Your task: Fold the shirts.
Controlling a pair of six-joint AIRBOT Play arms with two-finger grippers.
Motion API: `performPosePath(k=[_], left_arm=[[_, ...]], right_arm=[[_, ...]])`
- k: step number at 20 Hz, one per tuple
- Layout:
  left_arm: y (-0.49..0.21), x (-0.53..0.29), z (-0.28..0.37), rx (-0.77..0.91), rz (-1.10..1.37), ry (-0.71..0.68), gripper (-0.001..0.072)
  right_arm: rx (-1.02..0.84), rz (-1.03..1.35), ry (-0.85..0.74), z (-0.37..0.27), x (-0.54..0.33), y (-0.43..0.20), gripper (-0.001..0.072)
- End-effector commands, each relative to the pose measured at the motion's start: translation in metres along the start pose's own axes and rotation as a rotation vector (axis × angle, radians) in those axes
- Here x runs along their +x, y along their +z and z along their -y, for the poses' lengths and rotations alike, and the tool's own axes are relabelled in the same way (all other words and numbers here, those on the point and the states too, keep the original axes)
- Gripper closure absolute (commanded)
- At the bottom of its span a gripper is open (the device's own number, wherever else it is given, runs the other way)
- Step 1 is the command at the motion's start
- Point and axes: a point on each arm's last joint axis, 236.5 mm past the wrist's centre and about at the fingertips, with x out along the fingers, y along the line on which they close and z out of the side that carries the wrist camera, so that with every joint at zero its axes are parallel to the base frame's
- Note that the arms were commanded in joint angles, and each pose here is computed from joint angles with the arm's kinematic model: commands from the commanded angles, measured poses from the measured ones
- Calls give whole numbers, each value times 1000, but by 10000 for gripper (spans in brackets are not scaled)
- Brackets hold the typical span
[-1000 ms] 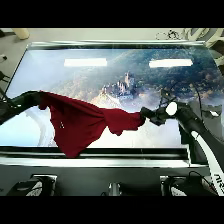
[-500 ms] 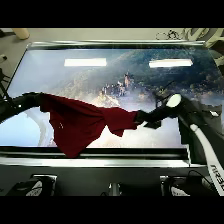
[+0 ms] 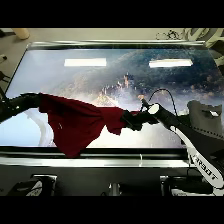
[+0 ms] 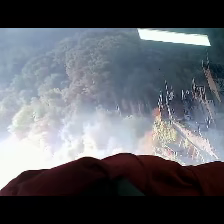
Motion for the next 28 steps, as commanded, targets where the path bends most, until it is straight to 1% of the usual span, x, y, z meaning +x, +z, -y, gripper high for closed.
performPosePath(k=[1, 2, 4, 6, 7, 8, 10, 11, 12, 13, 14, 16, 17, 19, 21, 23, 25, 26, 28], left_arm=[[2, -3, 1, 3, 7, -1, 680], [2, -3, 1, 4, 9, -1, 680], [17, -11, 5, 18, 36, -4, 681], [67, -43, 15, 56, 141, -1, 681], [101, -70, 23, 81, 220, 4, 681], [142, -110, 34, 114, 325, 15, 681], [213, -207, 63, 193, 561, 56, 681], [237, -257, 79, 243, 678, 89, 681], [254, -307, 96, 294, 788, 132, 681], [262, -350, 106, 302, 878, 181, 681], [265, -380, 116, 297, 941, 204, 681], [260, -415, 134, 296, 1016, 208, 681], [256, -421, 139, 304, 1024, 208, 681], [247, -407, 135, 298, 955, 208, 681], [230, -358, 112, 251, 783, 200, 681], [202, -284, 74, 171, 577, 176, 681], [171, -208, 49, 137, 438, 93, 681], [157, -171, 36, 101, 407, 54, 681], [125, -100, 9, -27, 377, 14, 681]], right_arm=[[105, 22, 40, -9, 5, 5, 628], [105, -4, 60, -16, 2, -1, 692], [-92, -34, 113, -47, -28, -9, 693], [-337, 46, 190, -95, -100, -4, 693], [-441, 152, 227, -121, -153, 4, 693], [-537, 322, 265, -150, -222, 13, 693], [-690, 727, 296, -187, -374, 9, 692], [-727, 923, 283, -192, -445, -8, 692], [-729, 1071, 257, -187, -498, -28, 692], [-704, 1185, 229, -176, -536, -51, 692], [-670, 1239, 211, -163, -555, -71, 692], [-607, 1274, 151, -136, -566, -94, 692], [-583, 1263, 97, -121, -564, -96, 692], [-521, 1138, -51, -87, -534, -82, 691], [-434, 866, -196, -46, -472, -61, 691], [-385, 622, -271, -15, -404, -35, 692], [-343, 470, -268, 9, -334, -3, 691], [-301, 421, -254, 23, -299, 12, 691], [-188, 349, -200, 51, -226, 39, 691]])
